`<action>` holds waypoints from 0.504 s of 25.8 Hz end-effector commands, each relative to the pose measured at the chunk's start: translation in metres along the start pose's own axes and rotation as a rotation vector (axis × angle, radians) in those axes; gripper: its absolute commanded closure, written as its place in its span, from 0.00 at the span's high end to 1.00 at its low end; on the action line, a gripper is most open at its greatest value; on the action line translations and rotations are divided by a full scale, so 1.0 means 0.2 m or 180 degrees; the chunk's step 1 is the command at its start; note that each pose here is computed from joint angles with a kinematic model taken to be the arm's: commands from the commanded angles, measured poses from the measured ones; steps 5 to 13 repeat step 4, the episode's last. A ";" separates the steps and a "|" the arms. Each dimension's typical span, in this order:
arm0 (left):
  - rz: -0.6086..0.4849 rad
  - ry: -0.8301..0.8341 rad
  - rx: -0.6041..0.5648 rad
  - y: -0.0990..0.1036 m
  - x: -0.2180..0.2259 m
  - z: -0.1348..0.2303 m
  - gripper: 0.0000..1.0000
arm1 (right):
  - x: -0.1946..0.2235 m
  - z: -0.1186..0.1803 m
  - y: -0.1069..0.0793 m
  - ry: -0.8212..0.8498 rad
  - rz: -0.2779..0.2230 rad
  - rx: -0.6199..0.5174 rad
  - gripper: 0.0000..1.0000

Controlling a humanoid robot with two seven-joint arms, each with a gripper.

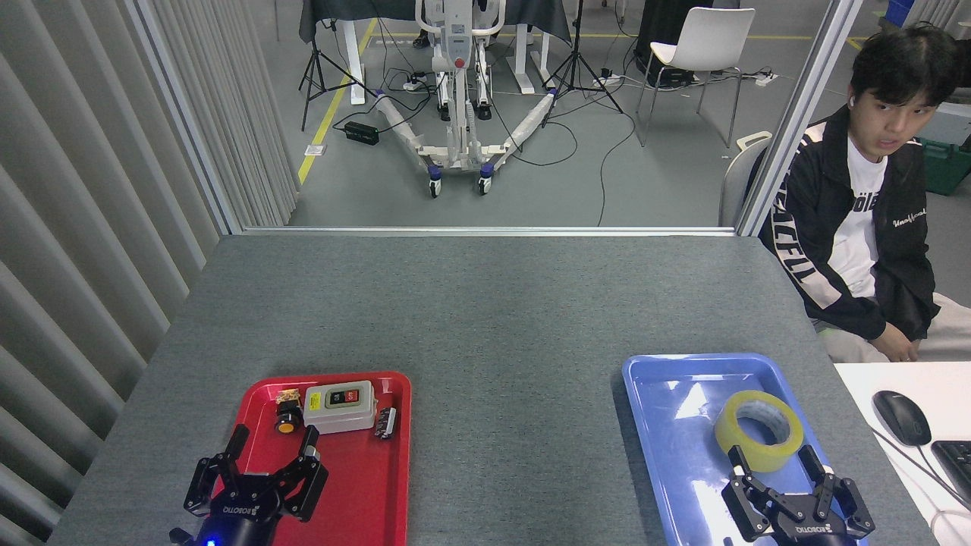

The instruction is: Place and move tape with both arms

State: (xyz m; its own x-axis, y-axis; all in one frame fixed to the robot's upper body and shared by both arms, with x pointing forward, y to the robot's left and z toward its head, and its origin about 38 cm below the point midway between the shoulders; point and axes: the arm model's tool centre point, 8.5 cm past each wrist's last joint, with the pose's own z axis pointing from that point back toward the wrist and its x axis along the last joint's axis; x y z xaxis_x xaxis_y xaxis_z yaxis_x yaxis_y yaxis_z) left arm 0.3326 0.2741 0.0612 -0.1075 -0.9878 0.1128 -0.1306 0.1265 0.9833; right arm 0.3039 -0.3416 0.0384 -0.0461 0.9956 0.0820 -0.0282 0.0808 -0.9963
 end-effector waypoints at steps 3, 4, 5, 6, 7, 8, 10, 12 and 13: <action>-0.0028 -0.0005 -0.0009 0.00 -0.03 0.00 0.99 | 0.02 0.02 0.03 0.0006 -0.0059 0.0044 1.00; -0.0028 -0.0002 -0.0023 0.00 -0.03 0.00 1.00 | 0.03 0.02 0.03 0.0007 -0.0063 0.0044 1.00; -0.0028 -0.0002 -0.0023 0.00 -0.03 0.00 1.00 | 0.03 0.02 0.03 0.0007 -0.0063 0.0044 1.00; -0.0028 -0.0002 -0.0023 0.00 -0.03 0.00 1.00 | 0.03 0.02 0.03 0.0007 -0.0063 0.0044 1.00; -0.0028 -0.0002 -0.0023 0.00 -0.03 0.00 1.00 | 0.03 0.02 0.03 0.0007 -0.0063 0.0044 1.00; -0.0028 -0.0002 -0.0023 0.00 -0.03 0.00 1.00 | 0.03 0.02 0.03 0.0007 -0.0063 0.0044 1.00; -0.0028 -0.0002 -0.0023 0.00 -0.03 0.00 1.00 | 0.03 0.02 0.03 0.0007 -0.0063 0.0044 1.00; -0.0028 -0.0002 -0.0023 0.00 -0.03 0.00 1.00 | 0.03 0.02 0.03 0.0007 -0.0063 0.0044 1.00; -0.0028 -0.0002 -0.0023 0.00 -0.03 0.00 1.00 | 0.03 0.02 0.03 0.0007 -0.0063 0.0044 1.00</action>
